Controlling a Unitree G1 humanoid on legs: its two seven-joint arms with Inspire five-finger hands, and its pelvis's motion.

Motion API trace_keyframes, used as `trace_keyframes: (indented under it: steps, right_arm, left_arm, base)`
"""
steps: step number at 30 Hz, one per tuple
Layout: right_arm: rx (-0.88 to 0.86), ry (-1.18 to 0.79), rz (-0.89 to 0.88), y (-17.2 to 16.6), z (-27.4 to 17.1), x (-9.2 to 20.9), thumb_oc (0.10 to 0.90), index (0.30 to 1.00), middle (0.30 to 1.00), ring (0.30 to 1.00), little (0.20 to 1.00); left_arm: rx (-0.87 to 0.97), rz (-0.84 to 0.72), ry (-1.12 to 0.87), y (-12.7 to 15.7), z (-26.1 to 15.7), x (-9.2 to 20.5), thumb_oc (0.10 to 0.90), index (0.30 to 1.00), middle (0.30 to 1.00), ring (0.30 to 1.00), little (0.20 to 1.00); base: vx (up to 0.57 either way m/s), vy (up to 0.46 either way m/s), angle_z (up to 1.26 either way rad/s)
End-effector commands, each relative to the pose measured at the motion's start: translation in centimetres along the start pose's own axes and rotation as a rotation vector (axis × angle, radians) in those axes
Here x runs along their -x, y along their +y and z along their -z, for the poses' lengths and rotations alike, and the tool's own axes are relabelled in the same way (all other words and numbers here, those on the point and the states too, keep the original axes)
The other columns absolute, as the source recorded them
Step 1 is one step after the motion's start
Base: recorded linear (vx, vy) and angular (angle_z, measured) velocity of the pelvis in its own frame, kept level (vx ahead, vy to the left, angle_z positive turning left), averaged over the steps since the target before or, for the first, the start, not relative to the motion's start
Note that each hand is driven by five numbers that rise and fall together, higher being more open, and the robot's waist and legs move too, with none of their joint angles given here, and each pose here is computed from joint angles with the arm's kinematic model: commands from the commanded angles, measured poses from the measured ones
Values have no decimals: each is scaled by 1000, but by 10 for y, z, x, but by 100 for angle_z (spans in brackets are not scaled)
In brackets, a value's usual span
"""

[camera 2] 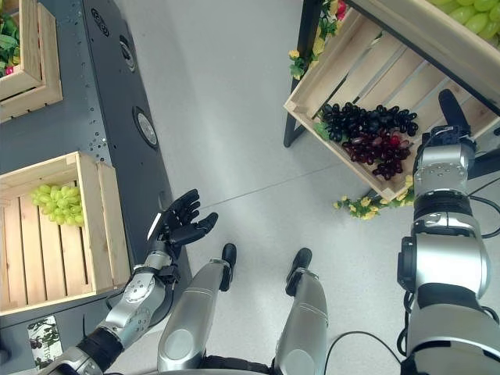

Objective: Pick up the fruits from the basket on one side to the basket on the other side

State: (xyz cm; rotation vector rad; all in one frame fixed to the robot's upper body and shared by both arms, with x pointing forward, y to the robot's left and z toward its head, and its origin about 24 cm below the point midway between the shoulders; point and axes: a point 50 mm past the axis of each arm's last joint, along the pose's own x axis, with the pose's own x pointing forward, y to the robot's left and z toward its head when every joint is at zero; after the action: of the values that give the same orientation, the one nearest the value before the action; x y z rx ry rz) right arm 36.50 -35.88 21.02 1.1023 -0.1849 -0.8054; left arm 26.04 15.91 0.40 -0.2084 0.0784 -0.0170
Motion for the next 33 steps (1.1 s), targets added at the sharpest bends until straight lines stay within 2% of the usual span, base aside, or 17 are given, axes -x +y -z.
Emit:
trace_keyframes:
  steps: [1,6,9,16,24,28,30,33]
  right_arm:
    - [94,-166,-249,59,-52,18,800,900,900,900,900]
    - [349,-97,-380,49,-20,15,800,900,900,900,900]
    - [567,-76,-477,29,8,13,800,900,900,900,900]
    - [818,90,-691,-29,82,25,800,900,900,900,900]
    - [895,297,-776,-99,148,58,800,900,900,900,900]
    - [889,409,-801,-133,183,89,800,900,900,900,900]
    - [944,407,-796,-146,188,98,800,900,900,900,900]
    - [930,457,-781,-170,194,114,800,900,900,900,900]
  left_arm:
    - [77,58,-201,-11,-36,-1,800,900,900,900,900]
    - [72,49,-204,-7,-34,-4,800,900,900,900,900]
    - [57,34,-197,-4,-32,-5,800,900,900,900,900]
    - [21,-8,-167,6,-25,-8,800,900,900,900,900]
    - [-16,-60,-76,21,-5,-3,800,900,900,900,900]
    - [-55,-85,16,27,17,5,800,900,900,900,900]
    - [-57,-101,40,30,24,11,800,900,900,900,900]
    - [-60,-117,78,33,35,20,800,900,900,900,900]
  base:
    - [0,0,0]
    - [1,13,-4]
    - [44,1,-1]
    - [69,-20,0]
    - [91,-22,0]
    - [98,-11,0]
    - [89,13,3]
    - [92,14,-4]
